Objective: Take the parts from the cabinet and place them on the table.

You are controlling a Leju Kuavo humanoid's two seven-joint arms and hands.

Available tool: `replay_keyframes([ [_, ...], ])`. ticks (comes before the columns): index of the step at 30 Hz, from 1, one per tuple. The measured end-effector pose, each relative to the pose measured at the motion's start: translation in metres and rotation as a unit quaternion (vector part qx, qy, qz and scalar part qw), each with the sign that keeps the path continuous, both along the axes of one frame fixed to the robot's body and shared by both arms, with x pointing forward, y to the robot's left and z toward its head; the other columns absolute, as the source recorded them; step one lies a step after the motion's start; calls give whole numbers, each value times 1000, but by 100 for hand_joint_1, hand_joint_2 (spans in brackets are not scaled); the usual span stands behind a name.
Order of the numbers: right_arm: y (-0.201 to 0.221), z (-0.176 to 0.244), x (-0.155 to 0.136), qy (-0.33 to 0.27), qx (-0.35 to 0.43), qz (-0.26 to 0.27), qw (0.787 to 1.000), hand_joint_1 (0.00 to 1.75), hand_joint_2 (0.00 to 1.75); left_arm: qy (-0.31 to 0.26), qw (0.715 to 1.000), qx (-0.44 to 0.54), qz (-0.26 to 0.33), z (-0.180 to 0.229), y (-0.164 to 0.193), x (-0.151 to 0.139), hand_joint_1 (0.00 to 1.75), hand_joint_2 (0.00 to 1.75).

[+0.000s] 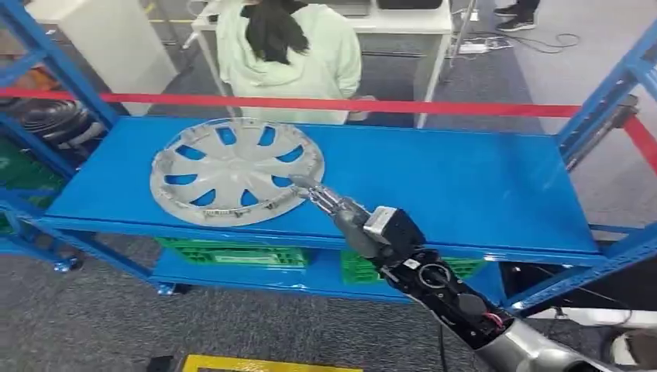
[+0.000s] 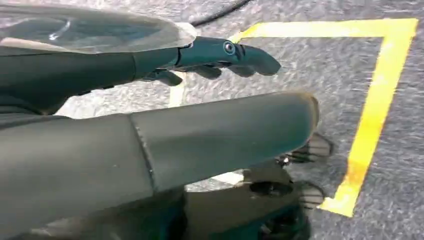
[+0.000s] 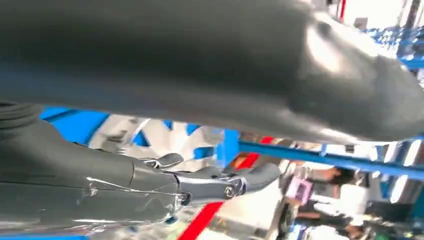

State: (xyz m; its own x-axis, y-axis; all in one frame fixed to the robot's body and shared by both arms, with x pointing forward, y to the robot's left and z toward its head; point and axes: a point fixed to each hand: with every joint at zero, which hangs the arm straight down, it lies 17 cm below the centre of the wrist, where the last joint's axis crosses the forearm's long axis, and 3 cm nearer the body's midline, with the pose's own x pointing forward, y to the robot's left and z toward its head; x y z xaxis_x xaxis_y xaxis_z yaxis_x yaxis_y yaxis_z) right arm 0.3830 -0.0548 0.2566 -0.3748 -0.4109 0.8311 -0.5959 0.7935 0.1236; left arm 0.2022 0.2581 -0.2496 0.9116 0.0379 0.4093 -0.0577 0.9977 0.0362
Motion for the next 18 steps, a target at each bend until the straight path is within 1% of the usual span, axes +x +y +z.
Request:
replay_keyframes([
  [7, 0, -2, 0, 2, -1, 0, 1000, 0, 0, 0, 1000, 1, 0, 0, 1, 0, 0, 0],
  [10, -1, -1, 1, 1, -1, -2, 1000, 0, 0, -4, 1000, 3, 0, 1, 2, 4, 0, 0],
  [14, -1, 1, 1, -1, 3, 1, 1000, 0, 0, 0, 1000, 3, -1, 0, 0, -1, 0, 0],
  [18, -4, 4, 2, -1, 13, 2, 1000, 0, 0, -1, 1000, 4, -1, 0, 1, 1, 0, 0],
])
